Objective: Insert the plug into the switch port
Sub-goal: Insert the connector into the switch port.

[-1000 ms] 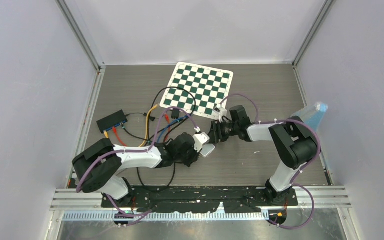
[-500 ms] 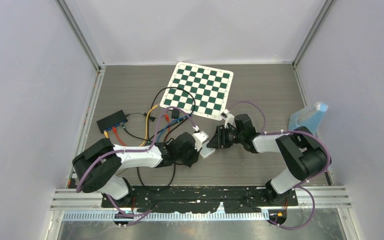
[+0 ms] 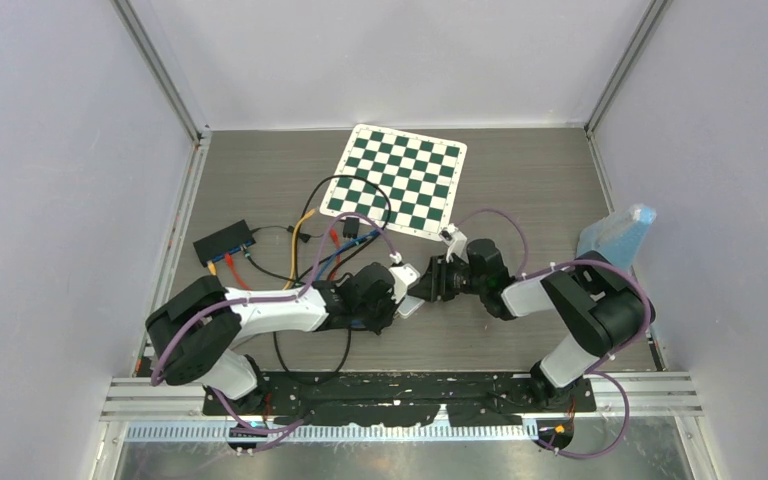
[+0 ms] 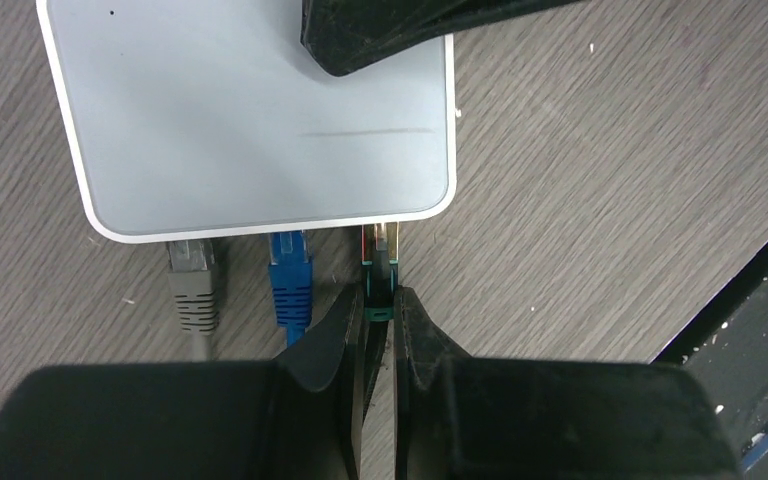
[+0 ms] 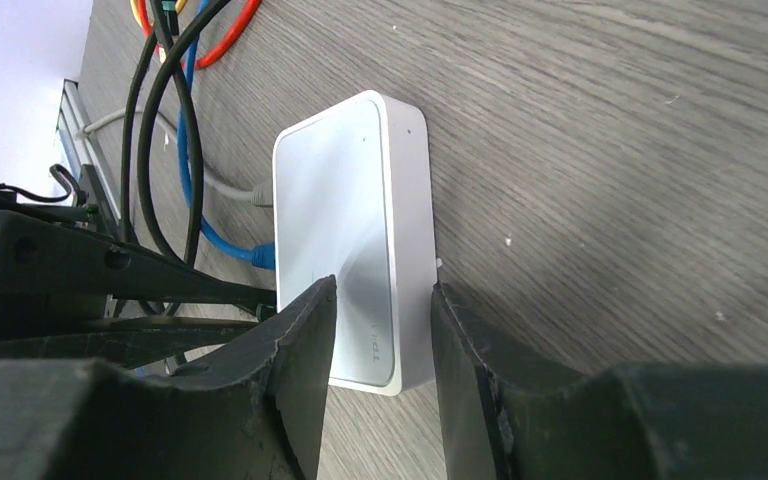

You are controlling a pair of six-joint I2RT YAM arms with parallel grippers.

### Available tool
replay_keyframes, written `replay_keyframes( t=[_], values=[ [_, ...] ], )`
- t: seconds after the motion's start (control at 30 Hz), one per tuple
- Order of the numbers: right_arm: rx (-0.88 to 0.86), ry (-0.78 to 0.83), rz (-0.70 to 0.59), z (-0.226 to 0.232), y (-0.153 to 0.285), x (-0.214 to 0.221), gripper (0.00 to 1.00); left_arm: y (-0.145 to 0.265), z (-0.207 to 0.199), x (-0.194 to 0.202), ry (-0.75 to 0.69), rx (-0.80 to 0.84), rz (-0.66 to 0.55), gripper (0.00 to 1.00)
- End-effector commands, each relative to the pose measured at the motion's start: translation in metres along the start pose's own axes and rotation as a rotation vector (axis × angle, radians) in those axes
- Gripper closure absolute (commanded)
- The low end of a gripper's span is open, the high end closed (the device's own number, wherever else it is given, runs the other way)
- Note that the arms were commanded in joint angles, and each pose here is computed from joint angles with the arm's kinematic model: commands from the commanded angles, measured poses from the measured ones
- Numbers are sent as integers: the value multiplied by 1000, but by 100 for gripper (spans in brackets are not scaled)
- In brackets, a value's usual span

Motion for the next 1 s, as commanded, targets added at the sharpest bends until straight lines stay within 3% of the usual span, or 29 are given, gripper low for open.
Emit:
replay_keyframes(
  t=[0.0,0.3,0.47,0.73,0.97],
  values=[
    [-167,-237,389,42,19,84,55,1,-21,-79,44,47,-326,100],
    [-159,-318,329,57,22,99,56,-12,-27,-81,130,95,-357,100],
    [-201,-387,296,61,29,112,56,-19,-27,-90,113,100,-460,100],
    [-241,-428,304,60,35,123,58,-16,-24,-106,-58,68,-514,100],
    [-226,-412,302,57,34,126,59,-15,-34,-115,-258,151,-562,100]
  ],
)
Point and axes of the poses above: each gripper's point midway between its finger pads, its own y axis back along the fingers, its own z axis along the line the jaws close on, x = y × z, the point moved 9 cm from there along y, back along the fingers, and after that the axes turned 10 degrees about y, right-handed, at the moved point
